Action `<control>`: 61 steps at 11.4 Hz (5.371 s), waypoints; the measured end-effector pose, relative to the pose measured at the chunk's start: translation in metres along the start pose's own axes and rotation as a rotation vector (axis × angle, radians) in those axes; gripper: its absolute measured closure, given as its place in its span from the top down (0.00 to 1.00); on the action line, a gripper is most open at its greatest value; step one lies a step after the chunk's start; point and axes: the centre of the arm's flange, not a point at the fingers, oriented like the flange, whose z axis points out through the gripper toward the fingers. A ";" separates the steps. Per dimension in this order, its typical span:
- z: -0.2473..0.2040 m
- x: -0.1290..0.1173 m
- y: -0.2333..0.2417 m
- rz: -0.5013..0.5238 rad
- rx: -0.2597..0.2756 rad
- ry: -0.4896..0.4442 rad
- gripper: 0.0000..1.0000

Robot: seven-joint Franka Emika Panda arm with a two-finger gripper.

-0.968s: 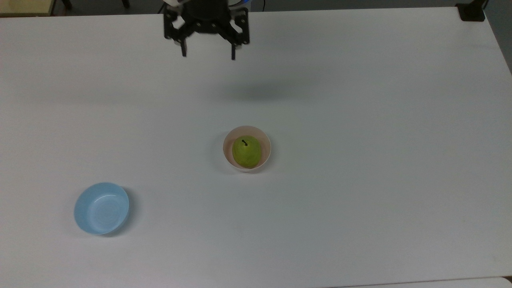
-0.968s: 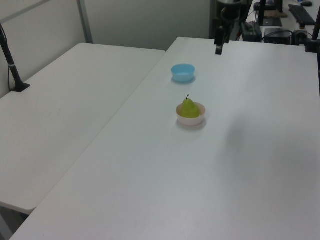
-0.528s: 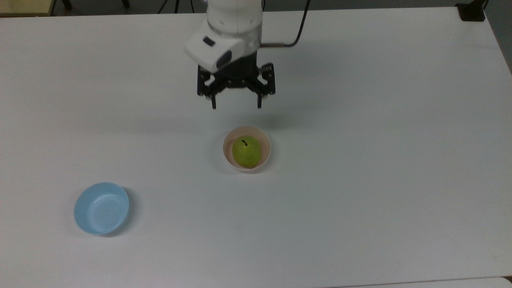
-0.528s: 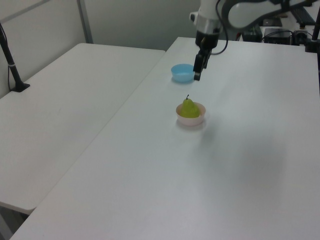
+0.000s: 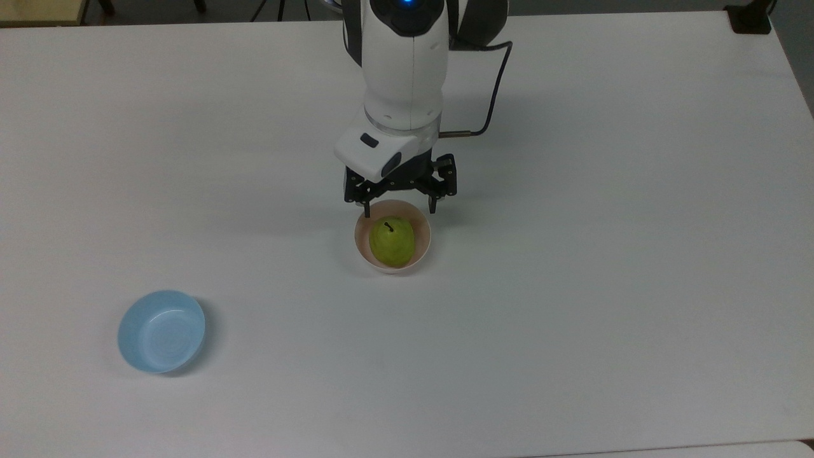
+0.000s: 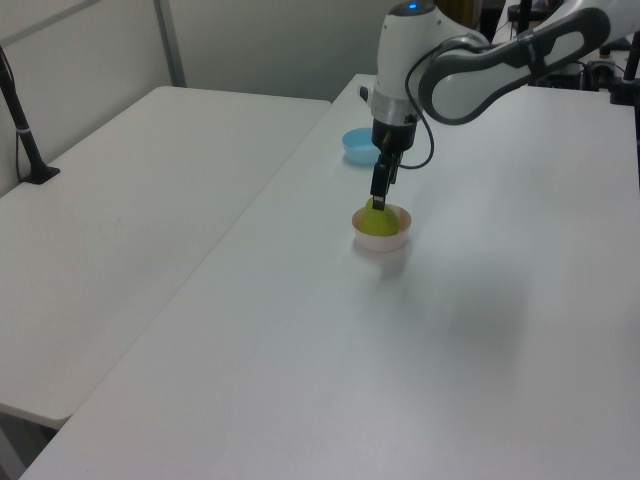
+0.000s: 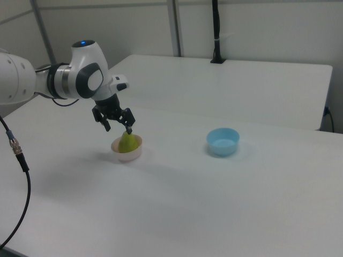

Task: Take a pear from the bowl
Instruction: 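Lower the gripper around the pear and close on it, then lift the pear out of the pink bowl and carry it toward the blue bowl, then lower the pear onto the table beside the blue bowl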

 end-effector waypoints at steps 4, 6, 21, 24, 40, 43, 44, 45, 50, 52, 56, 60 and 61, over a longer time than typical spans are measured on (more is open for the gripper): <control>0.025 0.002 -0.003 -0.010 -0.003 -0.008 0.97; 0.029 0.001 -0.001 -0.015 -0.009 -0.013 0.89; 0.060 0.001 0.001 -0.044 -0.046 -0.031 0.67; 0.047 0.006 -0.002 -0.047 -0.045 -0.007 0.67; -0.068 0.007 0.156 0.058 -0.079 0.069 0.67; -0.048 0.003 0.189 0.070 -0.085 0.041 0.67; -0.037 0.006 0.193 0.072 -0.088 0.055 0.67; -0.025 0.010 0.194 0.071 -0.092 0.079 0.67; 0.031 0.017 0.196 0.064 -0.092 0.088 0.67; 0.052 0.017 0.196 0.059 -0.094 0.078 0.67; 0.071 0.016 0.195 0.046 -0.103 0.062 0.67; 0.070 0.017 0.195 0.045 -0.104 0.062 0.67; 0.071 0.017 0.195 0.045 -0.104 0.062 0.67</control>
